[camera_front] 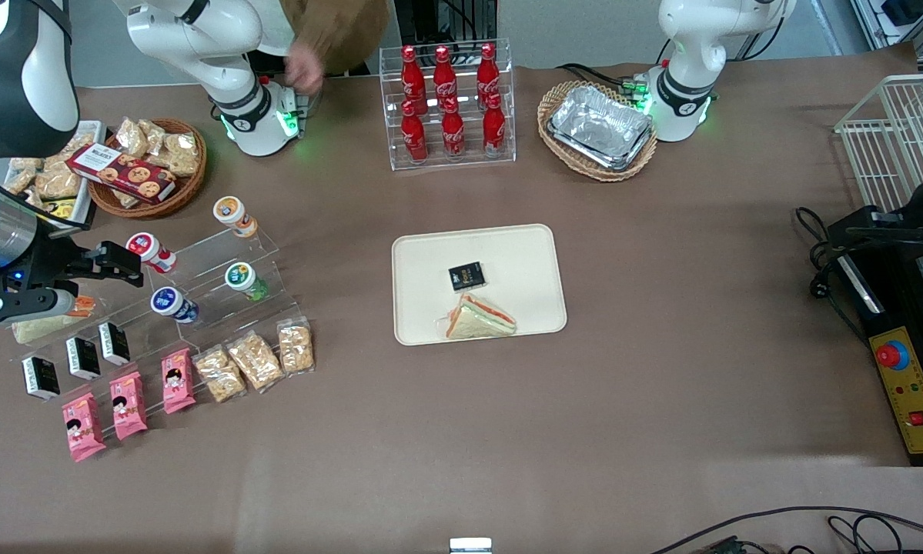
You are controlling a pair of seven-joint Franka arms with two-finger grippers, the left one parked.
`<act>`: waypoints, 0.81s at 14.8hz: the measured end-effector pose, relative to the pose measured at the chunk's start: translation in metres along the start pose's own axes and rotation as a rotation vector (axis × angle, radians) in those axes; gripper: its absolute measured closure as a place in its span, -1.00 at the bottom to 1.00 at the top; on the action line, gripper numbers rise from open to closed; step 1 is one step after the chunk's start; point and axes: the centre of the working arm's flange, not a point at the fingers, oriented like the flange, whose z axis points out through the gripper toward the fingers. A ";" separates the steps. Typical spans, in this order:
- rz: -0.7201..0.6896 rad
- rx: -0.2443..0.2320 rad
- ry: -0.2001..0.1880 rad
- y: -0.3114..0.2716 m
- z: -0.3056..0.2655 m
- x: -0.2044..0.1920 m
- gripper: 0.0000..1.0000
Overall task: Place green gum on tray
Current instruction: 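Lower the right gripper onto the green-labelled bottle on the rack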
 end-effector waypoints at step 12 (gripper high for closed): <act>0.048 0.015 -0.064 -0.009 0.030 -0.005 -1.00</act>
